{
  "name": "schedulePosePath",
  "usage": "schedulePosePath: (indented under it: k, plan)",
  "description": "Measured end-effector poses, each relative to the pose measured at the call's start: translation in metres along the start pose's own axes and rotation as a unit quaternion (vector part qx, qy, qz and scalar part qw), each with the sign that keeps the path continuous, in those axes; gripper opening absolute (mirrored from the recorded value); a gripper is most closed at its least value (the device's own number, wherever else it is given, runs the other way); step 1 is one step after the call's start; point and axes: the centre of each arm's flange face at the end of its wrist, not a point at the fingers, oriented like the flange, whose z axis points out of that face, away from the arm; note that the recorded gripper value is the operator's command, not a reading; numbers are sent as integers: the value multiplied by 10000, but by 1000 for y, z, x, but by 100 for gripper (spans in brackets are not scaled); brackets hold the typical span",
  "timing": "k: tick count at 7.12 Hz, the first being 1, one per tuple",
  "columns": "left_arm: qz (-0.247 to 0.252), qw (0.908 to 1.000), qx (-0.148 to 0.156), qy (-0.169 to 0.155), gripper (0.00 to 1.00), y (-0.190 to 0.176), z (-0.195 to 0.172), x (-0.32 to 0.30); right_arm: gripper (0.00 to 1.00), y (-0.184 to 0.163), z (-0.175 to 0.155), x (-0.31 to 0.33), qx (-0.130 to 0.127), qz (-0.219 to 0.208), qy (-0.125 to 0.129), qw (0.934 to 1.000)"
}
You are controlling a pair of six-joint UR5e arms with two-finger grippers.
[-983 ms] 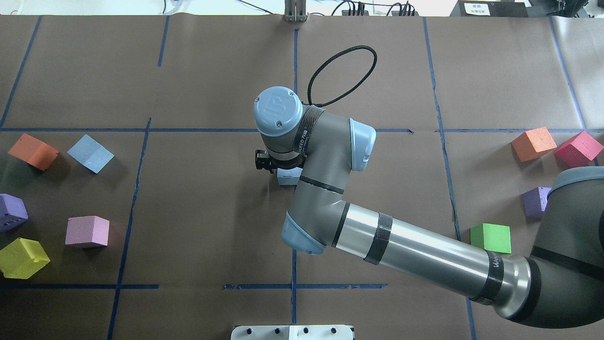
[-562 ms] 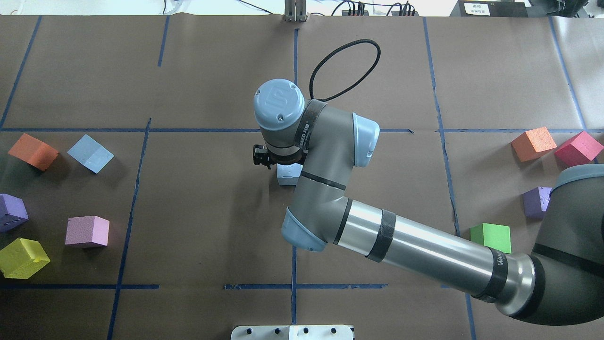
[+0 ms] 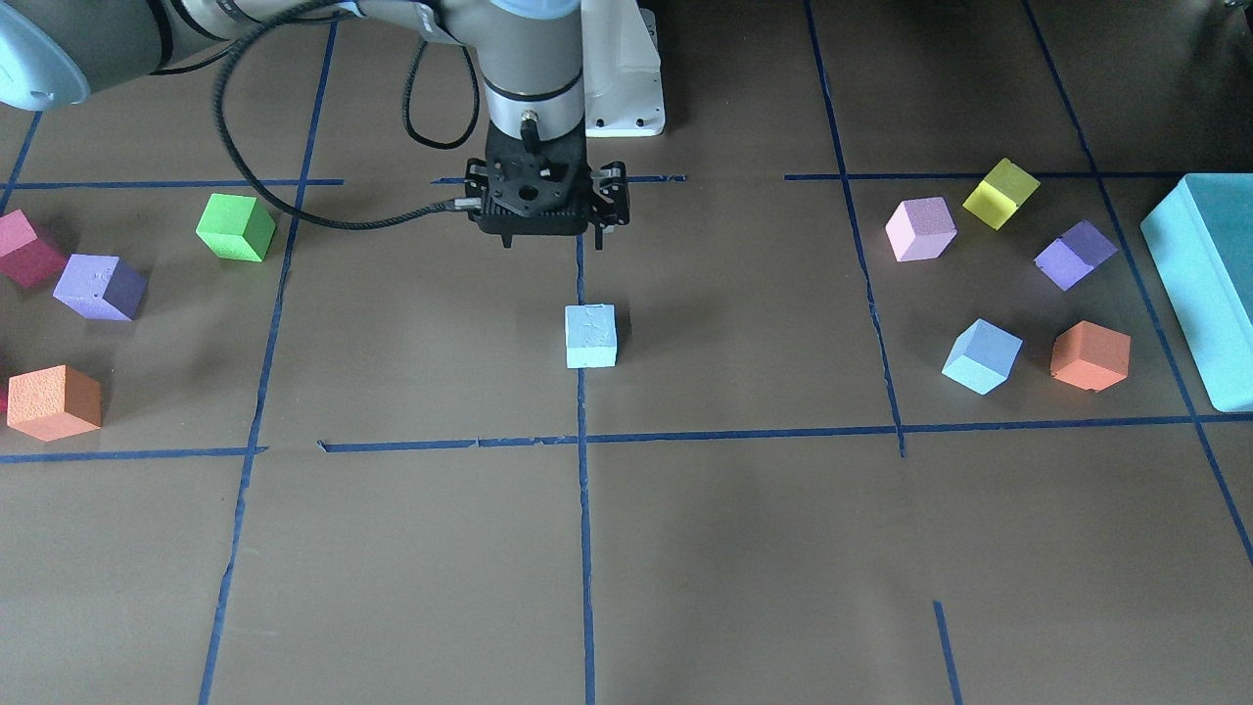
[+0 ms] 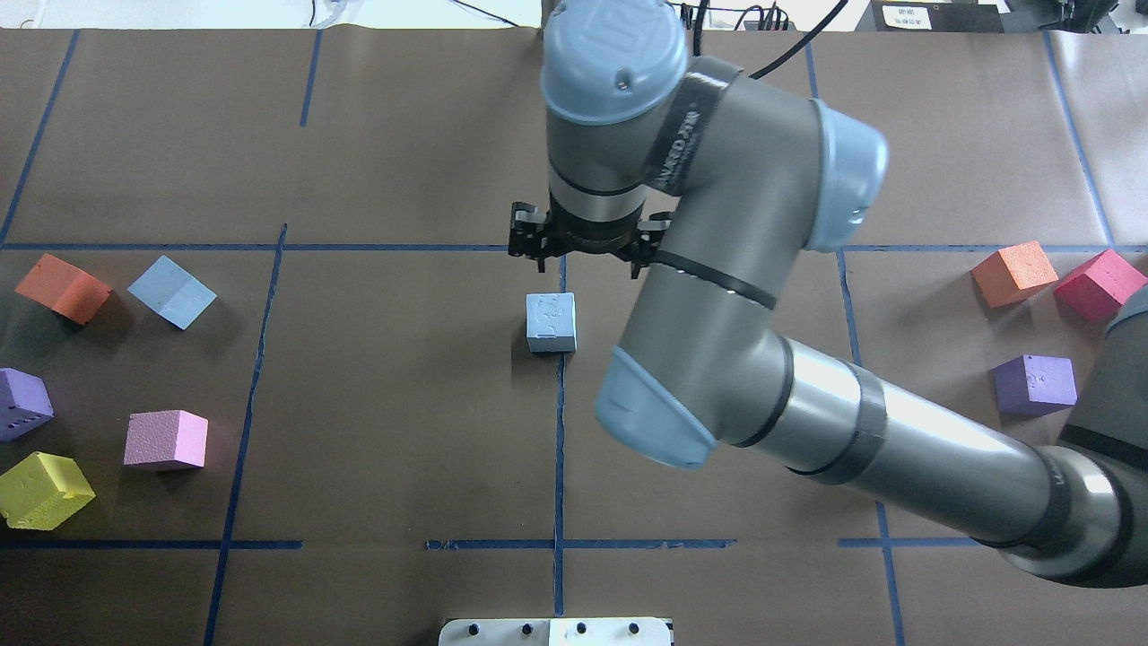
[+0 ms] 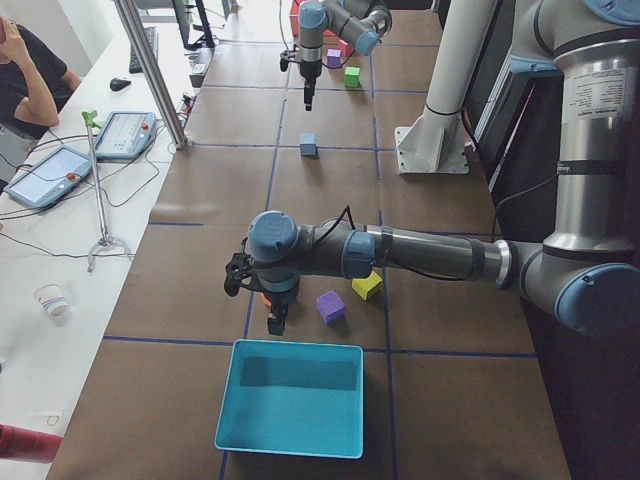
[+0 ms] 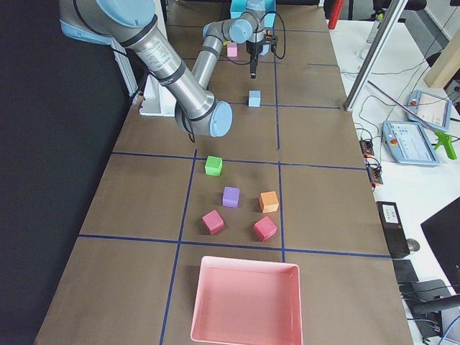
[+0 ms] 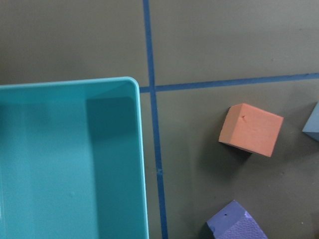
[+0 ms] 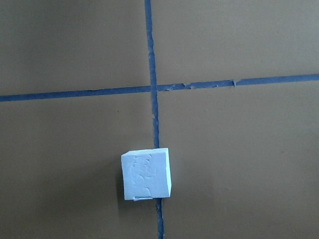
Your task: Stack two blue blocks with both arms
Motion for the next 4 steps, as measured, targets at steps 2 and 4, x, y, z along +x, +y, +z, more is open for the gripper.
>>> schedulePosePath:
  k: [2, 4]
  plan:
    - [832, 9962, 234, 61, 100, -18, -21, 92, 99, -29, -21, 96, 171, -526, 106, 9984]
    - [1392, 9902, -3, 68, 100, -33, 16, 161, 99, -81, -36, 209, 127, -1148, 284, 9929]
